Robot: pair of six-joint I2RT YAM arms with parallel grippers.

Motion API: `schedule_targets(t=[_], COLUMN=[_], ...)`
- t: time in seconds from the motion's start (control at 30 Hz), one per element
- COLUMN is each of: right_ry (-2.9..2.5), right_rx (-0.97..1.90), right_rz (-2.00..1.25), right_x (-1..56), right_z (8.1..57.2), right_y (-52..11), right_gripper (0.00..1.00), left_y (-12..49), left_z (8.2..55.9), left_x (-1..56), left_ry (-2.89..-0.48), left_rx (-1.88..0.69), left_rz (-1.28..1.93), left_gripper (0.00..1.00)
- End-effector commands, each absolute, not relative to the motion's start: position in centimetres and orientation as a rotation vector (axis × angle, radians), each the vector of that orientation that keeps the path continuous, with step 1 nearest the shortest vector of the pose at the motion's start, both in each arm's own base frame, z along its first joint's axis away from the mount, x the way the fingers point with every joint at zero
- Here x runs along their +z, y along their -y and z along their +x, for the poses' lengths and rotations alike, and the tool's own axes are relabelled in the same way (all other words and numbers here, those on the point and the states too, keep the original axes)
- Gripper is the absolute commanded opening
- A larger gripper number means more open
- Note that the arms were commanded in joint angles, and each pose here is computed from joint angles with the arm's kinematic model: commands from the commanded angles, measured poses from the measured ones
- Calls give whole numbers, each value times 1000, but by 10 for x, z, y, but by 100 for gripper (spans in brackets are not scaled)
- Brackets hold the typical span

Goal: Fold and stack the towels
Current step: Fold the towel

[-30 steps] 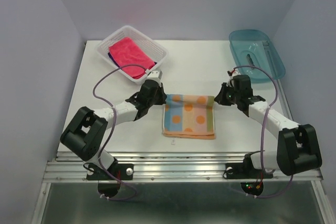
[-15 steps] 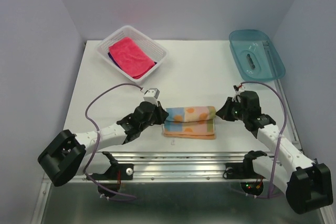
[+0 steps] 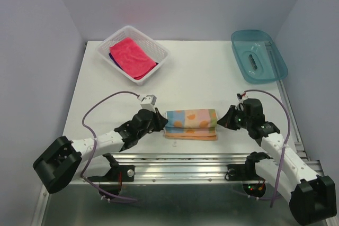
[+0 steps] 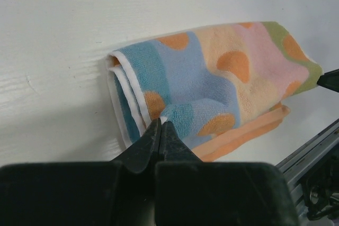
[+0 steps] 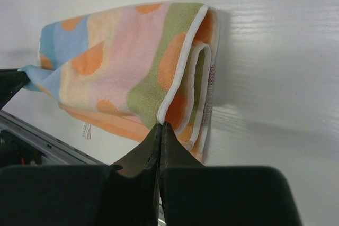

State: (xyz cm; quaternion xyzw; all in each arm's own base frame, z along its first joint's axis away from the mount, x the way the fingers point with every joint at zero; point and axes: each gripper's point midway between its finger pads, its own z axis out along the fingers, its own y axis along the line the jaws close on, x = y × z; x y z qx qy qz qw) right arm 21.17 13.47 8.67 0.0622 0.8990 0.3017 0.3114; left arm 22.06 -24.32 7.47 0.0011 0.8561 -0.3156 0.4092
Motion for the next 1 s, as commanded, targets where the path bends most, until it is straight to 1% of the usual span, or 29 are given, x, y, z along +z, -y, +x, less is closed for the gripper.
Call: schedule_targets(t=[0.0, 0.2, 0.5, 0.77, 0.97], right_ry=[-2396, -2457, -2452, -2402, -2420], right_rx=[846, 856, 801, 831, 839], right_rz=[203, 289, 395, 379, 389], right_x=[81, 64, 63, 83, 76], right_z=[201, 189, 191, 194, 190], right_y=[-140, -138, -130, -132, -133], right_gripper=[1, 1, 1, 1, 1], left_y=[248, 244, 243, 248, 244], left_z=[218, 204, 188, 179, 176], left_x=[81, 67, 55, 71, 66], left_ry=[-2129, -2173, -2222, -2177, -2187], left_rx=[-847, -880, -924, -1010, -1002], left_rz=[-24, -53, -70, -37, -42], left_gripper=[0, 0, 0, 0, 0])
